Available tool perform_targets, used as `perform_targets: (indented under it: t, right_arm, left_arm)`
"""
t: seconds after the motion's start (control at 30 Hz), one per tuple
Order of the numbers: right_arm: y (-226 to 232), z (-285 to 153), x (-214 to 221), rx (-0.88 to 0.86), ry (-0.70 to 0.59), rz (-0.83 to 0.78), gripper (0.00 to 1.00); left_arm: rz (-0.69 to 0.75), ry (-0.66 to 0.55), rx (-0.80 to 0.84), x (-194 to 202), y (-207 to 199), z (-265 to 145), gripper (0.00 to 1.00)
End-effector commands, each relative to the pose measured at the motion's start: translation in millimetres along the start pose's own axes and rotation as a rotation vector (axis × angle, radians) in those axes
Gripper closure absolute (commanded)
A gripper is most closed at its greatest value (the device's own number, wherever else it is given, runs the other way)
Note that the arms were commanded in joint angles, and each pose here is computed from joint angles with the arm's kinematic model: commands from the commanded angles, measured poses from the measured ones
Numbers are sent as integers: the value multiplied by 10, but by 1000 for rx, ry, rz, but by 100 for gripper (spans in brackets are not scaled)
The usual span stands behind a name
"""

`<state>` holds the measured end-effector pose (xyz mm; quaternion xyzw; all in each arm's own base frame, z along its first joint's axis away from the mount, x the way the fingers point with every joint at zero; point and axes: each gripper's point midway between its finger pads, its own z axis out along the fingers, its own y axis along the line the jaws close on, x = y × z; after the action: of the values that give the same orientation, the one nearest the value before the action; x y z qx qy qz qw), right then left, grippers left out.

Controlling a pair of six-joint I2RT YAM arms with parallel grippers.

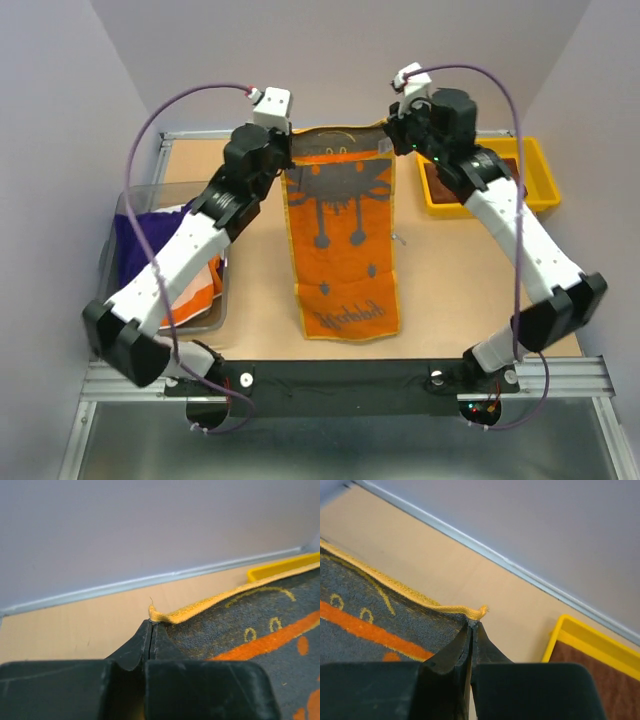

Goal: Fold and stack the towels
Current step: Flatten out the crumpled towel, then fold the towel

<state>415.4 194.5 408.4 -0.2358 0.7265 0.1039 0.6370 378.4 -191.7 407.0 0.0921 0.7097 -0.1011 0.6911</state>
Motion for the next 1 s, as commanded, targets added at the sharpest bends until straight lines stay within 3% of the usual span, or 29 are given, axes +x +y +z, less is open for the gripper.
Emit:
perform_targets:
  t: [0.0, 0.17, 0.2, 0.37, 0.63, 0.97]
  right_arm:
    - [-590, 396, 422, 251, 78, -72, 99]
    - [-760, 1028, 866, 249, 103, -74, 99]
    - [-844, 1348, 1132, 247, 118, -77, 99]
    - [-882, 1651, 1511, 218, 150, -113, 99]
    - [-779, 1692, 2036, 146, 219, -71, 99]
    - [-586, 1294, 2130, 91, 248, -26, 99]
  left_arm:
    - [-17, 4, -150, 250, 393, 425, 100]
    - [-6, 116, -165, 925, 532, 1149, 100]
    - [-8, 163, -158, 1220, 630, 1486, 100]
    - [4, 226, -125, 1581, 671, 1813, 100]
    - [-13, 299, -51, 1917, 555, 1807, 100]
    - [-155, 388, 53, 2155, 317, 1262, 100]
